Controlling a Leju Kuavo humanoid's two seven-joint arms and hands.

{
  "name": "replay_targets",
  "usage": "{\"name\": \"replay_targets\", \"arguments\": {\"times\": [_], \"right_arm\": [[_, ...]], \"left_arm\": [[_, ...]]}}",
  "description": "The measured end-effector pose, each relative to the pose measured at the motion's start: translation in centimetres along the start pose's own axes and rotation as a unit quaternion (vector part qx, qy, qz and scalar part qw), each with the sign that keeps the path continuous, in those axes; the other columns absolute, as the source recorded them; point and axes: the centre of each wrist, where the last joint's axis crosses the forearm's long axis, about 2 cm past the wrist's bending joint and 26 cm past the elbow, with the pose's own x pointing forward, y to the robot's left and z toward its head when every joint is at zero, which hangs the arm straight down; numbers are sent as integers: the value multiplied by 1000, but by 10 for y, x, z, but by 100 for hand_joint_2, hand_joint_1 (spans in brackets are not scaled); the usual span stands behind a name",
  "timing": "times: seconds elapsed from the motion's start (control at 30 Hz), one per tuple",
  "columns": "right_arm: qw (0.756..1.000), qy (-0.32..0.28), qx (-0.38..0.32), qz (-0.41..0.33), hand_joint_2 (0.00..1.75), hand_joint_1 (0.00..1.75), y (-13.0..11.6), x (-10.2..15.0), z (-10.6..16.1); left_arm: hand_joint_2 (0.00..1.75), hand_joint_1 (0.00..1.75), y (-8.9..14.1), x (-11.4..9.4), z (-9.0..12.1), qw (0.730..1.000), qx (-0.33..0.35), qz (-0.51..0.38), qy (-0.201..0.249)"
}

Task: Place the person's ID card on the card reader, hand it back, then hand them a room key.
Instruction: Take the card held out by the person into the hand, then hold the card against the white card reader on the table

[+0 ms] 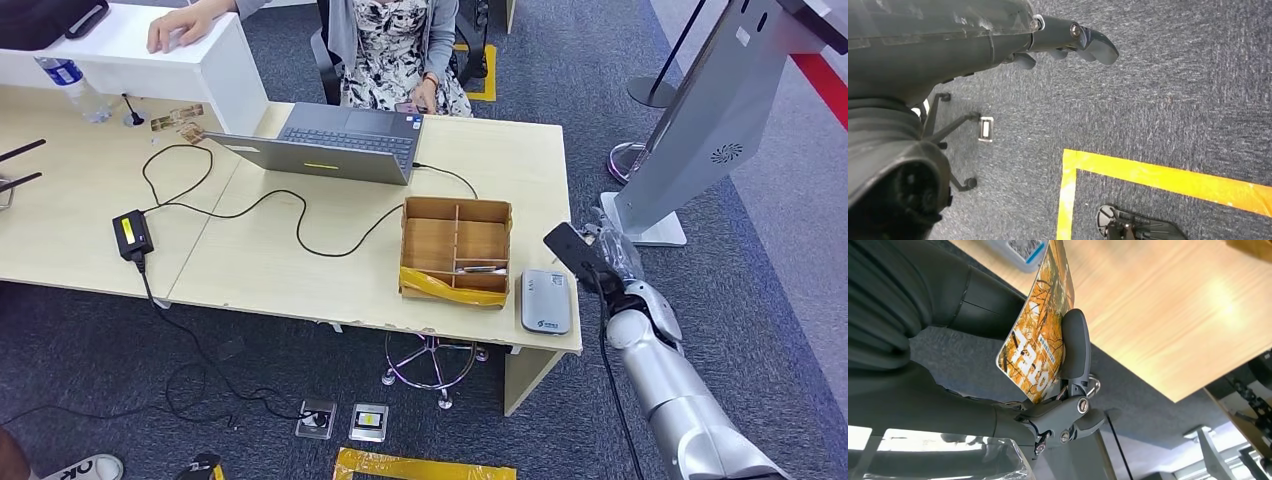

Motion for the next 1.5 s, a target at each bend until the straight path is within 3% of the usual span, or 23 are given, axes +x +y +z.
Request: {"name": "replay_targets", "arguments": {"times": [0.3,0.53,0.9,1.5], "right_arm": [[1000,6,16,-11,175,175,7,-7,6],[998,27,13,-55,175,175,12,-29,24],[998,22,11,-59,175,175,3,-47,34],[998,24,38,-49,175,175,19,-51,42]], "left_arm": [[0,0,-3,-4,0,1000,-1,1,4],[0,0,-3,-8,1,1000,4,3,14],[0,0,-3,-9,1,1000,16,14,22],[0,0,-10,-8,1,1000,11,-5,17]]}}
